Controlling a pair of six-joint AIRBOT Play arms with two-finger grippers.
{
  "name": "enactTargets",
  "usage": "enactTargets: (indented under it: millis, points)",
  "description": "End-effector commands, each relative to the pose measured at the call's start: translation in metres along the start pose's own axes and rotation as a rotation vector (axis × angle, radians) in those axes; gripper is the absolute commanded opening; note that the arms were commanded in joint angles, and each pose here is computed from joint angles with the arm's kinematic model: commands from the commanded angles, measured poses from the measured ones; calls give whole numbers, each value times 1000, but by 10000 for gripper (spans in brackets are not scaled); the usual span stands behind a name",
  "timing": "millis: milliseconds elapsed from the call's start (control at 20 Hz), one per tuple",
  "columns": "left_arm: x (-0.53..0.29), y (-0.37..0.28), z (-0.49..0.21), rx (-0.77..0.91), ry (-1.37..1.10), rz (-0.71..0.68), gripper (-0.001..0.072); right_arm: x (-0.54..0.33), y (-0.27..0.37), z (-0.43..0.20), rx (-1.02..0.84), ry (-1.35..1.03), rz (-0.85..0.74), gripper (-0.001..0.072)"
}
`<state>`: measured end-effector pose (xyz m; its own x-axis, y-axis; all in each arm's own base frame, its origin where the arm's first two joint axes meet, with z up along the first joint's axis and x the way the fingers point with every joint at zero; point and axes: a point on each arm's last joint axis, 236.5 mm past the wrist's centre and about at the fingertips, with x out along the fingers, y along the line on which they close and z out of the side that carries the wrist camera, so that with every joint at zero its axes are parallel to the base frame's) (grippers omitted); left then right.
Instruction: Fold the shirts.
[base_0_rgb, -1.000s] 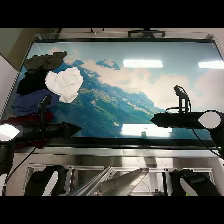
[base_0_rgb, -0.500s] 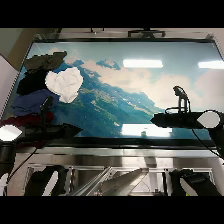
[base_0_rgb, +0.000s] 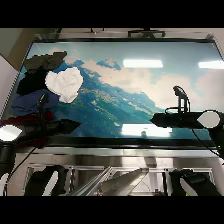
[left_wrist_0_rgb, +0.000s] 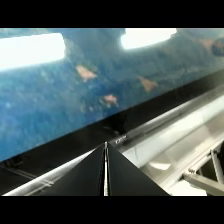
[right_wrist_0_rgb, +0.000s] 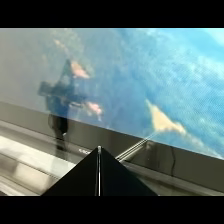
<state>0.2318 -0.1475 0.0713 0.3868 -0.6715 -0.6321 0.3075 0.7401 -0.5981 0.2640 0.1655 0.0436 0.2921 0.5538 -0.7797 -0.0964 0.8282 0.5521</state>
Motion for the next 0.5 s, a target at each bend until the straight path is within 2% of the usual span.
enactTargets:
  millis: [0,150,200,250,300,350,450]
  points:
    - [-1,7,14,3,-61,31,19,4,6,0,25,8,31,21]
    - [-10,36,50,44,-209,159,21,11,2,7,45,-1,28,21]
    - [-21,55,68,74,-269,248,112,14,0,10,49,-9,25,23]
    - [-37,77,91,105,-332,352,426,15,-1,15,50,-22,21,66]
    - [-51,98,110,118,-367,437,720,16,-2,21,43,-45,19,275]
    - [-64,121,126,104,-382,505,702,16,-3,29,33,-77,16,472]
    - [-69,172,147,20,-366,571,702,16,-6,44,23,-140,6,488]
